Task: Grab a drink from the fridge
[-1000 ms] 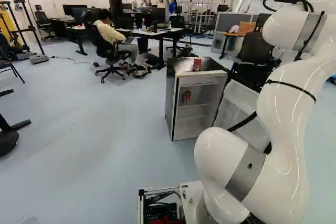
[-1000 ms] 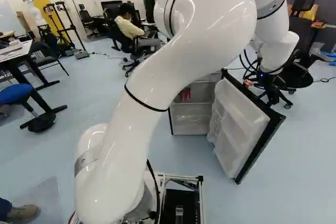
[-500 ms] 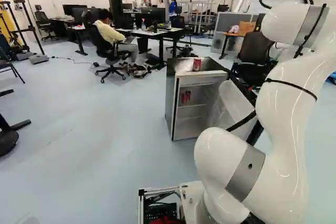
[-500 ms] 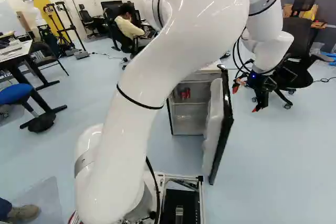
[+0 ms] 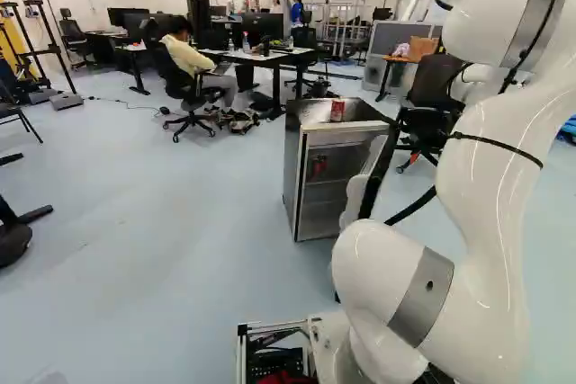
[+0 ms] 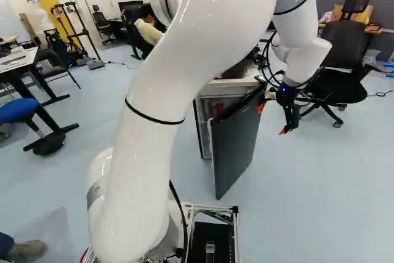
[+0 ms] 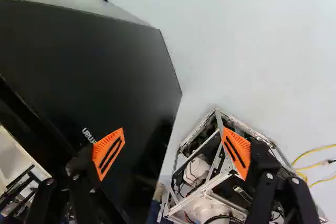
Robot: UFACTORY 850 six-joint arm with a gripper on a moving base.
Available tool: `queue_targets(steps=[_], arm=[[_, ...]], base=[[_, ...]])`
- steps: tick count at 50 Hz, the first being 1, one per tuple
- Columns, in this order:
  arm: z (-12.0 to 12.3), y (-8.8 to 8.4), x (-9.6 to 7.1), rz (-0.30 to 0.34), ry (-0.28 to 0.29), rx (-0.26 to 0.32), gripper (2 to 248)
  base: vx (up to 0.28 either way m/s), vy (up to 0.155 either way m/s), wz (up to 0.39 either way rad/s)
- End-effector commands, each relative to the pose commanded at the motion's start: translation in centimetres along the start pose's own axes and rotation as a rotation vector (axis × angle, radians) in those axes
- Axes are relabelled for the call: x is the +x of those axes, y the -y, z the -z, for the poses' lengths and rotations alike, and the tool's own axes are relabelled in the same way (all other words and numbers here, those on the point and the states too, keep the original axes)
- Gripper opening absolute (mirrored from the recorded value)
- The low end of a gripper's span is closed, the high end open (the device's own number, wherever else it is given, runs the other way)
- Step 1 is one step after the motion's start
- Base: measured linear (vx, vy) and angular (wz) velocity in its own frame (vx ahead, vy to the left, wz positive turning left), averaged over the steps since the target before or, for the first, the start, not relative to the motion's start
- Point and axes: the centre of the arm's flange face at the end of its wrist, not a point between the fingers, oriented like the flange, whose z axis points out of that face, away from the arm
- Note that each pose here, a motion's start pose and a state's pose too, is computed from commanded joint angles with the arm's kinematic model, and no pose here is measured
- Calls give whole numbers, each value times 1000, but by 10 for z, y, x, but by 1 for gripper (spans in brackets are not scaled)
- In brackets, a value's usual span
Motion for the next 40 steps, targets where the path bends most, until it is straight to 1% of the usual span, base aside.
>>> queue_targets(steps=[11, 19, 29, 40], arm=[[-4, 9, -17, 19, 20, -7, 247], [-7, 15, -29, 46, 27, -25, 247], [-11, 22, -43, 92, 30, -60, 247], [-15, 28, -58, 163, 20, -113, 247]], base=[[0, 0, 0], [0, 0, 0], [0, 0, 0], [0, 0, 0]])
